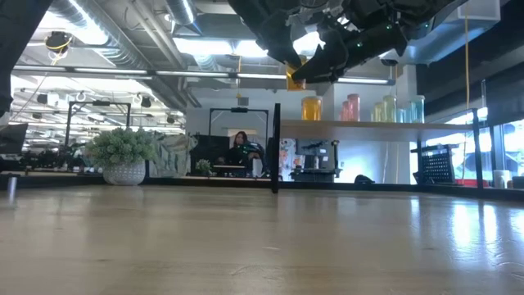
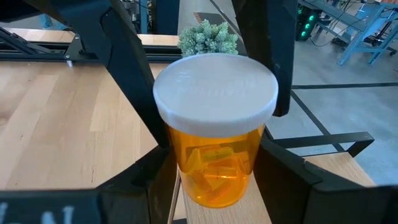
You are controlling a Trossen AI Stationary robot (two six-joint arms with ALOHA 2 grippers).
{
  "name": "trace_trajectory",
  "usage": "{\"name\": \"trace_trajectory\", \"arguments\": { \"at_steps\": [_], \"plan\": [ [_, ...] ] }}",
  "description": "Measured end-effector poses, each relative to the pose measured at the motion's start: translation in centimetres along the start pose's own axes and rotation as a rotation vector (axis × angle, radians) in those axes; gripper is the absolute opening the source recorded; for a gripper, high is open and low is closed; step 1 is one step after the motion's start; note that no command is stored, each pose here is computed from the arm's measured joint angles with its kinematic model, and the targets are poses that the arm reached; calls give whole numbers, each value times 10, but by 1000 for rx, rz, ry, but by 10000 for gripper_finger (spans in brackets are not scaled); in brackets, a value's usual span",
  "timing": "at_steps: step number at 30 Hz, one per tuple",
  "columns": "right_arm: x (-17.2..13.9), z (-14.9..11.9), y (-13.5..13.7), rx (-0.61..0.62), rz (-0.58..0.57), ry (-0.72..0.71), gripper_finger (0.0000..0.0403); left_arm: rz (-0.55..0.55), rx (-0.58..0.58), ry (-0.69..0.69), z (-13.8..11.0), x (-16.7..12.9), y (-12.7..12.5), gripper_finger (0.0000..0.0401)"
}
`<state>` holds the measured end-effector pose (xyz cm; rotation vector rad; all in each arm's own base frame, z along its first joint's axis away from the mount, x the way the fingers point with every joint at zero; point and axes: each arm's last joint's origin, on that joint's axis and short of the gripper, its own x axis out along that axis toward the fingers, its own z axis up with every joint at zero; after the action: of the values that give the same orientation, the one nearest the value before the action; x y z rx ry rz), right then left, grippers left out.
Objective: Pick and place medicine bottles onto shelf by color
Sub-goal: Put the orange pill bottle on the shelf aligned with the other orange pill bottles
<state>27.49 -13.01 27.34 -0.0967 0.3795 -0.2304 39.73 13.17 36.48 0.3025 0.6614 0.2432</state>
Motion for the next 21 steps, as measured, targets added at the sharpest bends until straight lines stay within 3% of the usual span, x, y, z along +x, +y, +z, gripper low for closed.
{"name": "trace_trajectory", "arguments": {
  "at_steps": [13, 21],
  "plan": [
    [0, 0, 0, -1, 0, -1, 194, 5, -1, -7, 1, 0, 0, 210],
    [1, -2, 0, 3, -6, 14, 194, 13, -5, -29, 4, -3, 1, 261]
  ]
}}
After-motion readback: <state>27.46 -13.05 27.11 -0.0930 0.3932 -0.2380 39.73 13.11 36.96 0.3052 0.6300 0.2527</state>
